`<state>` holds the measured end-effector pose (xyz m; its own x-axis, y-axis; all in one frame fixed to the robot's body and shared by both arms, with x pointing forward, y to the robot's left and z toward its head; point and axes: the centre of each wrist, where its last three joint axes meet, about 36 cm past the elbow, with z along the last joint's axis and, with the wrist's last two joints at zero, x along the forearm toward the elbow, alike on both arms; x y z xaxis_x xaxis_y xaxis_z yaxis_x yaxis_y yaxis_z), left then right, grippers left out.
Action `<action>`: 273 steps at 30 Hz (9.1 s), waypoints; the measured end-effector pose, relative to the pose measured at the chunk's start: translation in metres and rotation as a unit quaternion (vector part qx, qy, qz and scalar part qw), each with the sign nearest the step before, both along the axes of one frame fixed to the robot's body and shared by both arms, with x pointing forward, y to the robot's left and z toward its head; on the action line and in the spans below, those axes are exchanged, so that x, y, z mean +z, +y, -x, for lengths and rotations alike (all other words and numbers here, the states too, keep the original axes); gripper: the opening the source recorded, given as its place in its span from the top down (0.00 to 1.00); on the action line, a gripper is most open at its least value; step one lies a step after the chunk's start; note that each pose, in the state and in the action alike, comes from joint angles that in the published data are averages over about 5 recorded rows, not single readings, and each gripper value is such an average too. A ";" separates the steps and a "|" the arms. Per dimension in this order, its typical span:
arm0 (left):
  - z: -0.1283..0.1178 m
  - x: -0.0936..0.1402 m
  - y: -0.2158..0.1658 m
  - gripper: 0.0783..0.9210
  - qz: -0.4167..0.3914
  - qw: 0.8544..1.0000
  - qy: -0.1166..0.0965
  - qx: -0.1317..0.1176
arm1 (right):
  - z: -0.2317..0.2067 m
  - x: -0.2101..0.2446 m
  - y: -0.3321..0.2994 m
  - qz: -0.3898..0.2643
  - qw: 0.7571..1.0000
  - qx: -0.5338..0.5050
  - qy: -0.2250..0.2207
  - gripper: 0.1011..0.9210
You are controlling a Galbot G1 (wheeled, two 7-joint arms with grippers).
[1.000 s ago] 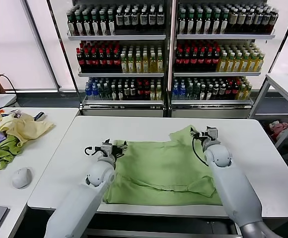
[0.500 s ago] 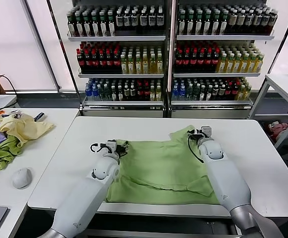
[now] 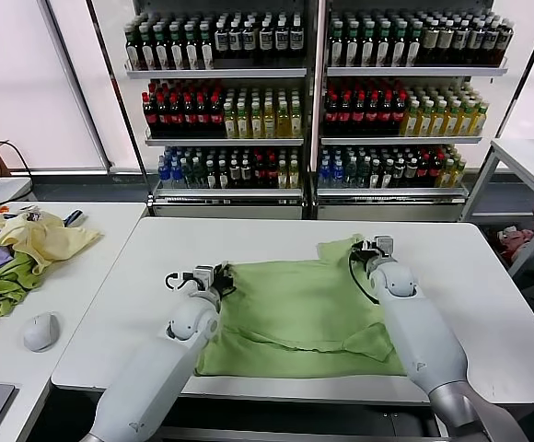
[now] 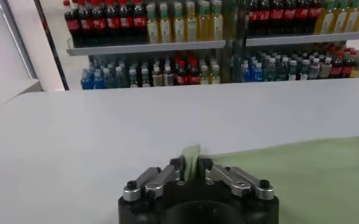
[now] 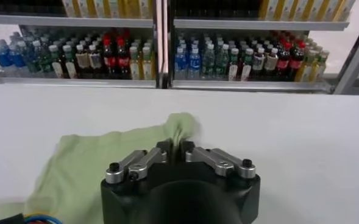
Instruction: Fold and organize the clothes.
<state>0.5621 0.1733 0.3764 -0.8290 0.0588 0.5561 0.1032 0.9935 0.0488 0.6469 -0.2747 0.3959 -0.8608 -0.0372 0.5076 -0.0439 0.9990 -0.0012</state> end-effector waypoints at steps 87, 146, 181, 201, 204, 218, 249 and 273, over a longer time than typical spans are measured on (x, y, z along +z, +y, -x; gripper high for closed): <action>0.203 0.003 -0.017 0.48 -0.028 0.999 -0.033 0.033 | 0.277 0.043 -0.020 0.003 0.995 -0.010 -0.104 0.12; 0.152 0.120 -0.007 0.84 0.313 0.948 -0.021 -0.042 | 0.269 0.040 -0.014 0.006 0.994 -0.004 -0.111 0.12; 0.159 0.041 0.017 0.12 0.086 0.992 -0.085 0.029 | 0.264 0.035 -0.011 0.012 0.993 -0.001 -0.114 0.12; 0.160 0.014 0.014 0.58 0.018 0.999 -0.029 0.041 | 0.261 0.036 -0.010 0.010 0.993 -0.004 -0.116 0.12; 0.157 0.014 0.017 0.69 0.031 0.998 -0.021 0.043 | 0.260 0.036 -0.009 0.010 0.993 -0.004 -0.117 0.12; 0.142 0.028 0.055 0.96 0.187 0.979 0.021 0.081 | 0.258 0.040 -0.011 0.011 0.992 -0.006 -0.122 0.12; 0.154 0.172 0.146 0.96 0.263 0.954 -0.111 0.093 | 0.269 0.049 -0.004 -0.003 0.990 -0.002 -0.140 0.12; 0.130 0.080 -0.097 0.65 0.242 0.967 -0.069 -0.048 | 0.278 0.064 -0.009 -0.001 0.987 0.000 -0.160 0.12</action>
<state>0.4324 0.0762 0.4560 -0.8713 0.3640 0.3292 0.2209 0.8899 -0.3991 0.3687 -0.2836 0.4599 -0.9770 -0.0371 0.2102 -0.0408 0.9991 -0.0133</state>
